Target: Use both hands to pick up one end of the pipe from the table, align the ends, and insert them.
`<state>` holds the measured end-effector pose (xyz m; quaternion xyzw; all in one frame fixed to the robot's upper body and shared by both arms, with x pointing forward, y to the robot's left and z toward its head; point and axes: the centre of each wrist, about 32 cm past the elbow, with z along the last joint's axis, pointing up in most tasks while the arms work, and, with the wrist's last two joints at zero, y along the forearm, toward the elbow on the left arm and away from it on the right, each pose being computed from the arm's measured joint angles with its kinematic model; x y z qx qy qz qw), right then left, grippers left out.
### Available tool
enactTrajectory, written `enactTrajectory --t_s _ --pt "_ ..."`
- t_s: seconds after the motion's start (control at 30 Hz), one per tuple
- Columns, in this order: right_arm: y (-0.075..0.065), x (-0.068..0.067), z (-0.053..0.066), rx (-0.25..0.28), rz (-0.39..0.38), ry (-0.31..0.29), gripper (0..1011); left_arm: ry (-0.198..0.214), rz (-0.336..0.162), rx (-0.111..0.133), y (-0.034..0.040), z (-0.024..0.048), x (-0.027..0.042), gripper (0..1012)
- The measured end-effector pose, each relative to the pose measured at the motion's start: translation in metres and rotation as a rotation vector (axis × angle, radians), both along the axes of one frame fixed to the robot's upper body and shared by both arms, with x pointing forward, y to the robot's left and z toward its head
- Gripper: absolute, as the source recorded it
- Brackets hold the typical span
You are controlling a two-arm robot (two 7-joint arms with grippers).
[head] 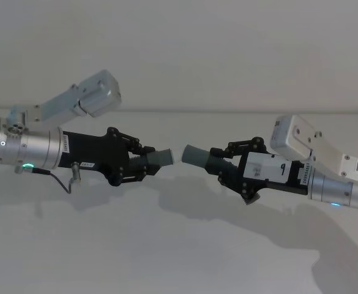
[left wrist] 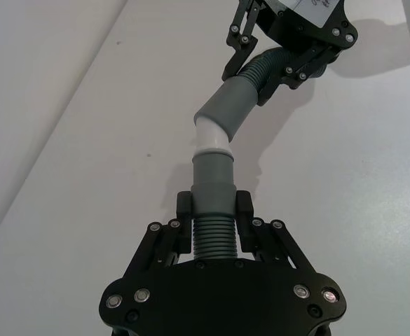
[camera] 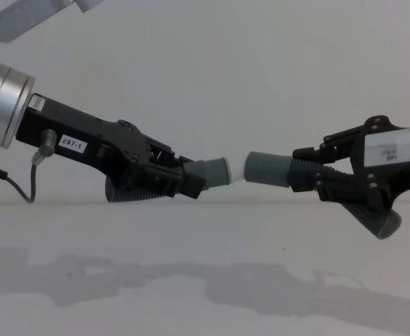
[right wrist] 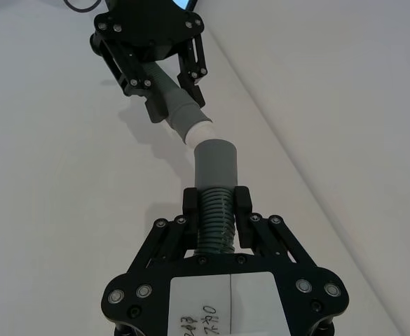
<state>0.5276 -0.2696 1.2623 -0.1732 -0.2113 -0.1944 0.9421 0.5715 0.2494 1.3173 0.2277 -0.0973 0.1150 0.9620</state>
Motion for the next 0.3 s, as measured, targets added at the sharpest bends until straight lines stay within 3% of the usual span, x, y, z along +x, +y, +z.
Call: enactTrajectory --t_s 0.3 --pt "0.0004 0.0001 -0.0002 0.0 0.004 0.002 292 -0.001 -0.003 -0.001 -0.0002 0.0001 0.0001 355"
